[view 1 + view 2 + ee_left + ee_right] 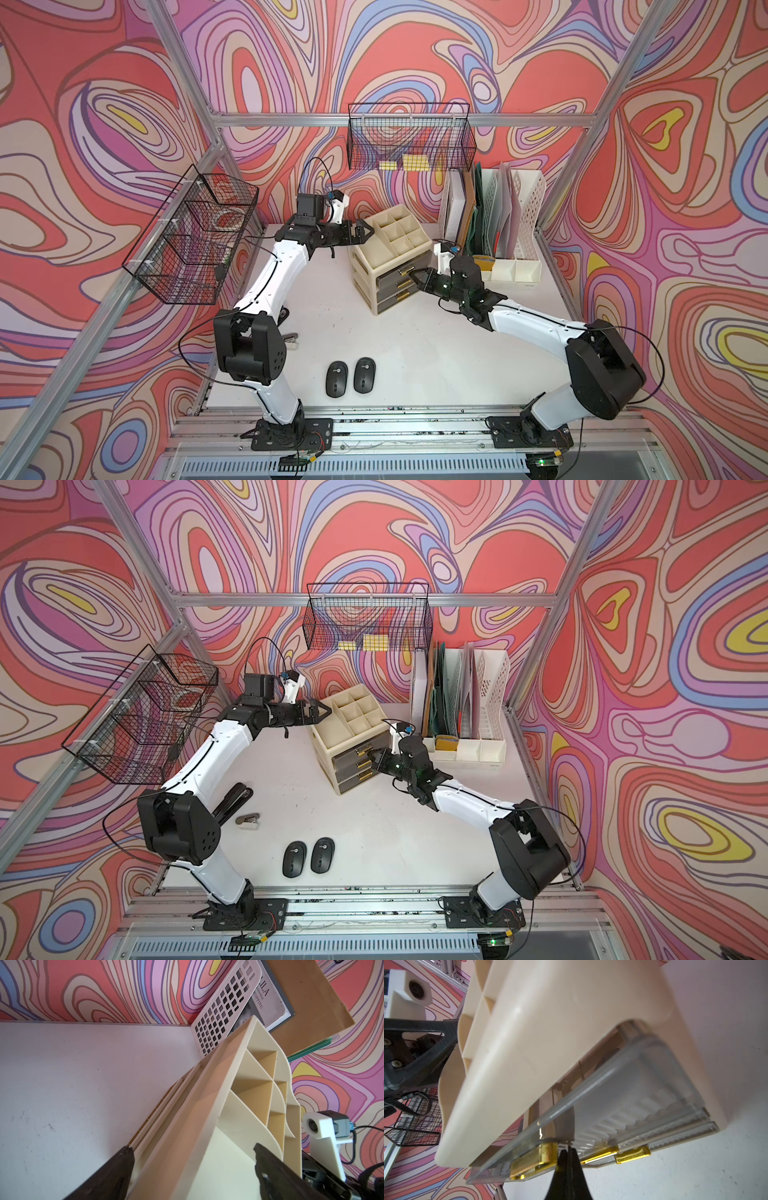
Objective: Take the mice out of the drawer
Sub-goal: Close the drawer in the storage box, then open the drawer in the storage box.
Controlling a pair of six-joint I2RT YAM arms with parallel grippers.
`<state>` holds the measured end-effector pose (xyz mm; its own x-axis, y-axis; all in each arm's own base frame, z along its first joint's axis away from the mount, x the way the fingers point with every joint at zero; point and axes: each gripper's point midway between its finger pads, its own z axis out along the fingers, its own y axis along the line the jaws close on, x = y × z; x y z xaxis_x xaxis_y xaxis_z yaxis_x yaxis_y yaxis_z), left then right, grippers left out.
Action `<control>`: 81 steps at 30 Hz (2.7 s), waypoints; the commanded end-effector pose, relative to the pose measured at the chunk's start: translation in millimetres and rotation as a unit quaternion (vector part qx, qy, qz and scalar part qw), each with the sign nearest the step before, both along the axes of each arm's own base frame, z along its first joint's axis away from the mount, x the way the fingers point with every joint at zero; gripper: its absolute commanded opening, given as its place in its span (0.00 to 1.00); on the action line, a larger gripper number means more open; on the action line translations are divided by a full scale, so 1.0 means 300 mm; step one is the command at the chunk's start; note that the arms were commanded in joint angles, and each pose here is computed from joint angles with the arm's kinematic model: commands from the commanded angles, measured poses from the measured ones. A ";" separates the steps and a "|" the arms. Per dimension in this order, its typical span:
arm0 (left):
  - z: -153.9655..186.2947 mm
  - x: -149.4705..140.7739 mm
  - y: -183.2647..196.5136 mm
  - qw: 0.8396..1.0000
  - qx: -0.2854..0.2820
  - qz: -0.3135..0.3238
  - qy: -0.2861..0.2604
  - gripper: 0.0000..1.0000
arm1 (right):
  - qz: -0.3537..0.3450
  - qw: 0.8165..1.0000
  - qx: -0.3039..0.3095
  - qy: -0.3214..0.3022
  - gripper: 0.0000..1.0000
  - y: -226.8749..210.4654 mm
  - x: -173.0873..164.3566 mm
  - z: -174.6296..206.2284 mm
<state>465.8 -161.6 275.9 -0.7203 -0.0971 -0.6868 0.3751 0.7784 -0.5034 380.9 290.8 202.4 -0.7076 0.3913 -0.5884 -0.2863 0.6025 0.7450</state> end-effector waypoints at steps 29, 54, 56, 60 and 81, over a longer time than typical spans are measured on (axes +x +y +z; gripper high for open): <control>0.024 -0.008 0.004 1.000 0.009 -0.011 -0.006 0.99 | -0.079 0.989 0.122 0.005 0.42 -0.117 -0.083 -0.030; 0.035 -0.012 -0.001 1.000 0.005 -0.014 -0.008 0.99 | -0.066 0.974 0.213 0.051 0.44 0.045 -0.024 -0.172; 0.037 -0.012 -0.001 1.000 0.006 -0.014 -0.009 0.99 | -0.066 0.973 0.213 0.054 0.44 0.049 -0.021 -0.179; 0.039 -0.015 0.000 1.000 0.006 -0.014 -0.010 0.99 | -0.068 0.972 0.217 0.057 0.44 0.051 -0.014 -0.191; 0.035 -0.017 -0.001 1.000 0.005 -0.015 -0.008 0.99 | -0.078 0.965 0.243 0.054 0.32 0.058 0.016 -0.219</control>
